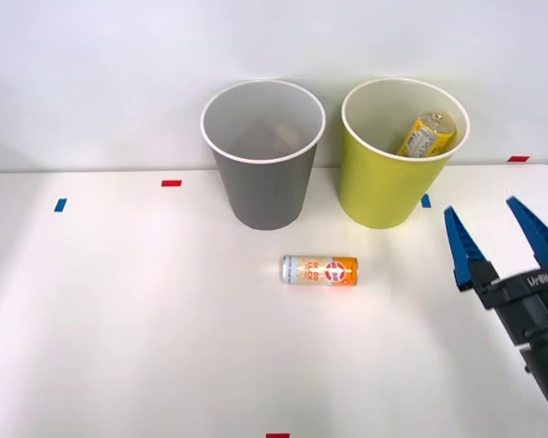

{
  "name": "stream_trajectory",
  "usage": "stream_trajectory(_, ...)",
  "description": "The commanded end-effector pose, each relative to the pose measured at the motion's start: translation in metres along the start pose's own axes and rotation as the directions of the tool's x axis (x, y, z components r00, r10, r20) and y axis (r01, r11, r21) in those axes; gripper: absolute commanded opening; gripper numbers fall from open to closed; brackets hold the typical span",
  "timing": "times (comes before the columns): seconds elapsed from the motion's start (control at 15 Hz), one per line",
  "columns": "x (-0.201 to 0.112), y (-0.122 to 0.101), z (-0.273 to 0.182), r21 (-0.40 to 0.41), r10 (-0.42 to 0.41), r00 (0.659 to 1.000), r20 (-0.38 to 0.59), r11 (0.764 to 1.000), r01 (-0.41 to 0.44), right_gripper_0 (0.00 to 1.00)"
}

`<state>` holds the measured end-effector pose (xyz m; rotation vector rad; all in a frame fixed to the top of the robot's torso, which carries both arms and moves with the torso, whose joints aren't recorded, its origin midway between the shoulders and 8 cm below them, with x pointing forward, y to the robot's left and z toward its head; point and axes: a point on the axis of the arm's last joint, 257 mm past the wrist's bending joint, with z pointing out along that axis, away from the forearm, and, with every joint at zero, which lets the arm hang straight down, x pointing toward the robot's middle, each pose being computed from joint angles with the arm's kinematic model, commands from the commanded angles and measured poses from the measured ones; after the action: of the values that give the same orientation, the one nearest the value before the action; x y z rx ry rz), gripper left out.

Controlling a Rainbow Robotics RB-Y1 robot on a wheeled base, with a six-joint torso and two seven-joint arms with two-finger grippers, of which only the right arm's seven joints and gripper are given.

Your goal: Put cans in the gray bin, plastic bottles in the light green bin

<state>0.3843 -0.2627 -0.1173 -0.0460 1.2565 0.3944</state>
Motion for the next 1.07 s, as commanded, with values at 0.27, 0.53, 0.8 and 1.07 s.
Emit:
stream_trajectory(0.27, 0.034, -0.008, -0.052, 0.123, 0.023, 0.997, -0.074, 0.992, -0.013, 0.99)
stream_trajectory(0.53, 0.043, -0.009, -0.071, 0.192, 0.022, 0.996, -0.082, 0.981, -0.005, 0.99)
stream_trajectory(0.8, 0.047, -0.005, -0.073, 0.195, -0.019, 0.996, -0.092, 0.980, 0.037, 0.99)
stream_trajectory(1.07, 0.053, -0.012, -0.059, 0.252, -0.115, 0.987, -0.115, 0.957, 0.141, 0.99)
